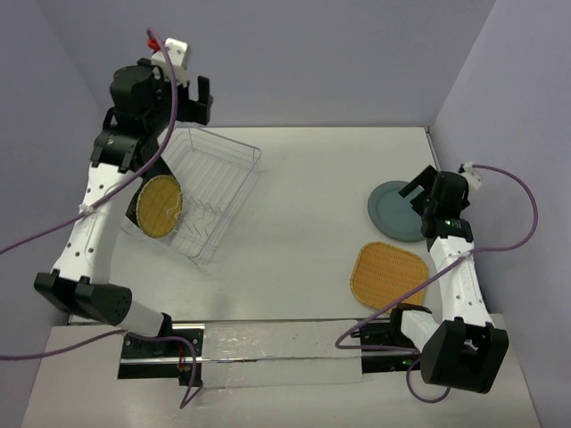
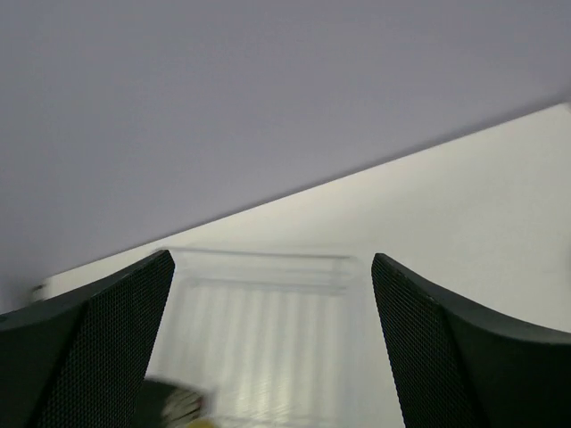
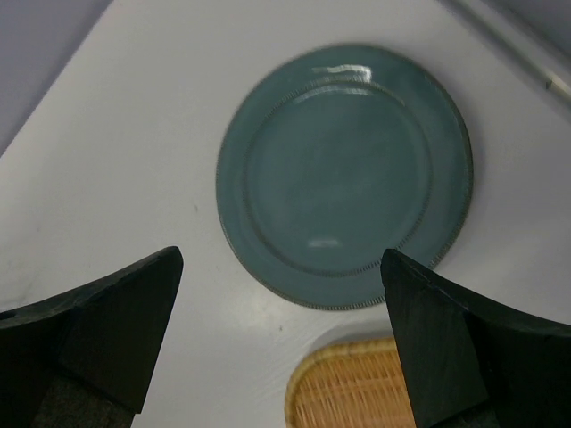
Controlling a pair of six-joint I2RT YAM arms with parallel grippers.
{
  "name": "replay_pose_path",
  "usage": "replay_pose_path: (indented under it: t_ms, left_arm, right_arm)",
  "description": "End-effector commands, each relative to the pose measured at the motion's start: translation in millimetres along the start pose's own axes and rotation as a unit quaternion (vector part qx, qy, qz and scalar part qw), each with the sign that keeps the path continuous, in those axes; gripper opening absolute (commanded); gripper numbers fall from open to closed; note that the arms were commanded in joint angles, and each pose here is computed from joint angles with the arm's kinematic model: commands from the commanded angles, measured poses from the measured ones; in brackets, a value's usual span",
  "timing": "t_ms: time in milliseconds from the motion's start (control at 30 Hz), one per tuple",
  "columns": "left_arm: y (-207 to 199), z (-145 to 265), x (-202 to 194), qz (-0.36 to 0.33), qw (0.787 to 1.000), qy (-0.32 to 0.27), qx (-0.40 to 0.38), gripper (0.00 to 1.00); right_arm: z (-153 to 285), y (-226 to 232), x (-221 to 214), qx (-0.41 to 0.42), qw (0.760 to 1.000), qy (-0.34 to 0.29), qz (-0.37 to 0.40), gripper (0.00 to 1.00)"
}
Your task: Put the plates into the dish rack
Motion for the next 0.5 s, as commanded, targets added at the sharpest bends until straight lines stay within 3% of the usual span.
replay_pose_path:
  t_ms: [0, 200, 467]
  left_arm:
    - [-61.7, -35.0, 31.3, 0.107, 0.987, -0.047, -0.109, 0.99]
    - [-128.8, -59.4, -0.9, 0.123, 0.973, -0.031, -0.191, 0.99]
    - [-173.1, -70.3, -28.9, 0.137, 0.959, -0.001, -0.248, 1.0]
  right_arm:
    - [2.8, -33.4, -9.6, -0.017, 0.996, 0.057, -0.067, 1.0]
    - [-12.0, -77.2, -4.0, -0.079, 0.989, 0.064, -0.112, 1.0]
    - [-46.7, -104.0, -2.3, -0.137, 0.976, 0.089, -0.142, 1.0]
Point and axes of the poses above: each gripper's point midway between its finger pads, its own z axis back along the fingers, its own y axis along the line the jaws close on, x = y × z, the point moved 5 cm from there along z, back along the fingers, and after that the axes turned 14 degrees about -z, right-handed, at the moved point
